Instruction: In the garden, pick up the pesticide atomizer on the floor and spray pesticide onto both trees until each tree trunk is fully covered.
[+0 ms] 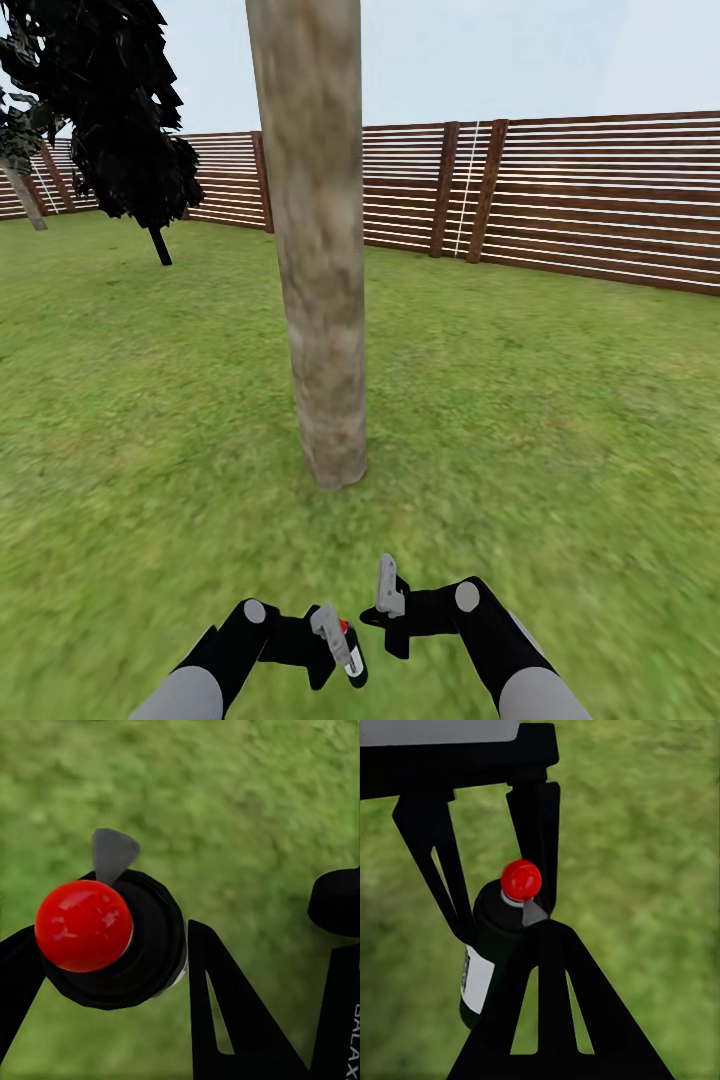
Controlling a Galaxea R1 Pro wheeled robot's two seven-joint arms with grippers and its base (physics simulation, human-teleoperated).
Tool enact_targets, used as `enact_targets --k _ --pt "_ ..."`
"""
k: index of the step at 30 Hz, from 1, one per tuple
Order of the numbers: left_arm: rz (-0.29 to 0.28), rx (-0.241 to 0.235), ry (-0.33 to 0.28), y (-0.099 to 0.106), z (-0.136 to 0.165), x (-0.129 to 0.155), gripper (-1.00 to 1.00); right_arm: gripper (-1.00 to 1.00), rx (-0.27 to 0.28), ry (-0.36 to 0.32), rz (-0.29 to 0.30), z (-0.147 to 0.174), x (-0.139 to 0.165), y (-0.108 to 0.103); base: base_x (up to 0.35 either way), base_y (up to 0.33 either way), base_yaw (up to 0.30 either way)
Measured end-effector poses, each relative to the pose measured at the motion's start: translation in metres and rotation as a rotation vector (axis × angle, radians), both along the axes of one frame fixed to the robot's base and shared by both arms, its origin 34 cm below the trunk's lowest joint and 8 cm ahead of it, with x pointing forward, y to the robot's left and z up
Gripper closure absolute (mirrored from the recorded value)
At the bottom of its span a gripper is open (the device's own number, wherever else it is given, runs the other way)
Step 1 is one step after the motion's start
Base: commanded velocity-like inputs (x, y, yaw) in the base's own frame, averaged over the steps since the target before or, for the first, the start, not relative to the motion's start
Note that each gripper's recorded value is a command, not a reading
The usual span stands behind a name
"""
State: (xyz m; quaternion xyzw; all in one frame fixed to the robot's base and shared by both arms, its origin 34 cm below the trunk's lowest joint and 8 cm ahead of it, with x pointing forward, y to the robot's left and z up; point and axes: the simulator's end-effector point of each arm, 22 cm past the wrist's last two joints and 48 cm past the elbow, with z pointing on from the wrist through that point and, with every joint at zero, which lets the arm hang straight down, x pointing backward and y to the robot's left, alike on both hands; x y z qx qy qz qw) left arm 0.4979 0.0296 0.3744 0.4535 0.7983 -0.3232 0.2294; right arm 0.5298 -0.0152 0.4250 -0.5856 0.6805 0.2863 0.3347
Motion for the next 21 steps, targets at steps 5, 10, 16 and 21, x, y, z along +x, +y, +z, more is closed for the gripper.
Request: enact_targets --k 5,10,16,21 --pt "-0.012 -0.015 -0.020 -0.0025 0.0028 0.0012 1.00 1.00 0.000 0.001 0.000 -0.0002 -0.0003 0.0001 0.000 0.000 0.000" --pt "-0.018 -0.021 -0.026 -0.0035 0.0038 0.0011 1.00 1.00 0.000 0.001 0.000 -0.0002 -0.0003 0.0001 0.000 0.000 0.000" --pt "-0.023 -0.026 -0.021 -0.0050 0.0032 -0.0021 1.00 1.00 0.000 0.001 0.000 -0.0002 -0.0003 0.0001 0.000 0.000 0.000" --pt "-0.010 -0.041 -0.023 -0.0070 0.0056 0.0002 1.00 1.00 -0.001 0.001 0.001 -0.0003 -0.0004 0.0000 0.000 0.000 0.000"
